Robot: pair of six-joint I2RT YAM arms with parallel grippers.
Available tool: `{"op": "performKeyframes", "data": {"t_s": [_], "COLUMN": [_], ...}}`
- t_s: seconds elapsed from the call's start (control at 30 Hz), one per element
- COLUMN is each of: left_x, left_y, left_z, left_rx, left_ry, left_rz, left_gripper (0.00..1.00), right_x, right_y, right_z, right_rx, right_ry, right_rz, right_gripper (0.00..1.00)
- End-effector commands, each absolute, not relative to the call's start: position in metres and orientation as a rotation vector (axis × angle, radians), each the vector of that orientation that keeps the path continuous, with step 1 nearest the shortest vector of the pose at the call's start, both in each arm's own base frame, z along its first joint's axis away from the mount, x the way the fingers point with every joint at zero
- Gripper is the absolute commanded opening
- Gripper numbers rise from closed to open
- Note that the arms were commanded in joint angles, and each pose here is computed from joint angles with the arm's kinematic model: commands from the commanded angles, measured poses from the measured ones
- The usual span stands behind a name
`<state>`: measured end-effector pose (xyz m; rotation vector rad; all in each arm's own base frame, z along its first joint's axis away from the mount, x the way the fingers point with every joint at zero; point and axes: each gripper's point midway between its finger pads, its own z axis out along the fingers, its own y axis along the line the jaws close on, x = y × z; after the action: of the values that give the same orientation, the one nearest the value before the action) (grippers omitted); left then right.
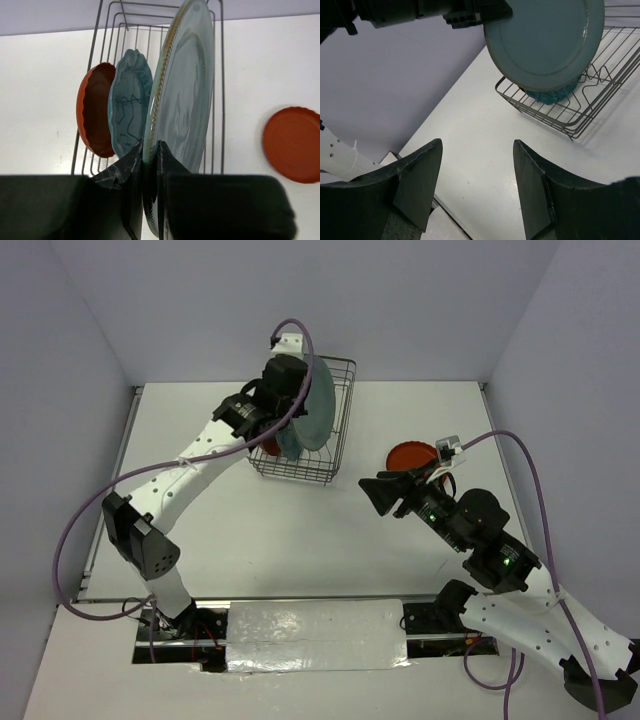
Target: Unload the plates from the dish rack
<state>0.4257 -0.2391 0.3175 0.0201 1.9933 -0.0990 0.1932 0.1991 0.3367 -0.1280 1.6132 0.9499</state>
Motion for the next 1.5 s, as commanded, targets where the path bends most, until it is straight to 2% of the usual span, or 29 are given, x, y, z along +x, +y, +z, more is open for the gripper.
{"op": "performKeyframes", "data": {"t_s": [0.0, 0.17, 0.27, 0.33, 0.37, 0.4, 0.57, 0.9, 1.27, 1.47], "left_x": [0.424, 0.433, 0.439, 0.427, 0.429, 0.41, 0.381, 0.4, 0.4, 0.401], "left_y": [-0.22, -0.163, -0.089, -0.058, -0.025, -0.009, 0.078, 0.086, 0.095, 0.092], "left_z": [0.442, 0.456, 0.462, 0.469, 0.449, 0.462, 0.418, 0.324, 0.244, 0.211], "left_rx": [-0.162, -0.292, -0.43, -0.487, -0.588, -0.609, -0.834, -0.887, -0.914, -0.937], "left_ry": [1.713, 1.707, 1.667, 1.637, 1.634, 1.57, 1.487, 1.553, 1.617, 1.648], "left_rz": [-0.367, -0.438, -0.484, -0.505, -0.469, -0.471, -0.433, -0.627, -0.583, -0.653], "left_gripper": [0.0, 0.0, 0.0, 0.0, 0.0, 0.0, 0.0, 0.0, 0.0, 0.0], "right_x": [0.192, 0.192, 0.19, 0.189, 0.189, 0.189, 0.186, 0.188, 0.183, 0.185], "right_y": [0.2, 0.201, 0.202, 0.203, 0.203, 0.203, 0.206, 0.213, 0.21, 0.211], "right_z": [0.347, 0.346, 0.347, 0.347, 0.347, 0.348, 0.348, 0.342, 0.348, 0.347], "right_rx": [-0.137, -0.143, -0.155, -0.156, -0.158, -0.158, -0.174, -0.194, -0.201, -0.2], "right_ry": [1.568, 1.572, 1.57, 1.57, 1.568, 1.567, 1.568, 1.592, 1.571, 1.576], "right_rz": [0.967, 0.967, 0.978, 0.98, 0.982, 0.983, 1.001, 1.005, 1.02, 1.014], "right_gripper": [0.66, 0.66, 0.66, 0.66, 0.66, 0.66, 0.66, 0.66, 0.66, 0.66]}}
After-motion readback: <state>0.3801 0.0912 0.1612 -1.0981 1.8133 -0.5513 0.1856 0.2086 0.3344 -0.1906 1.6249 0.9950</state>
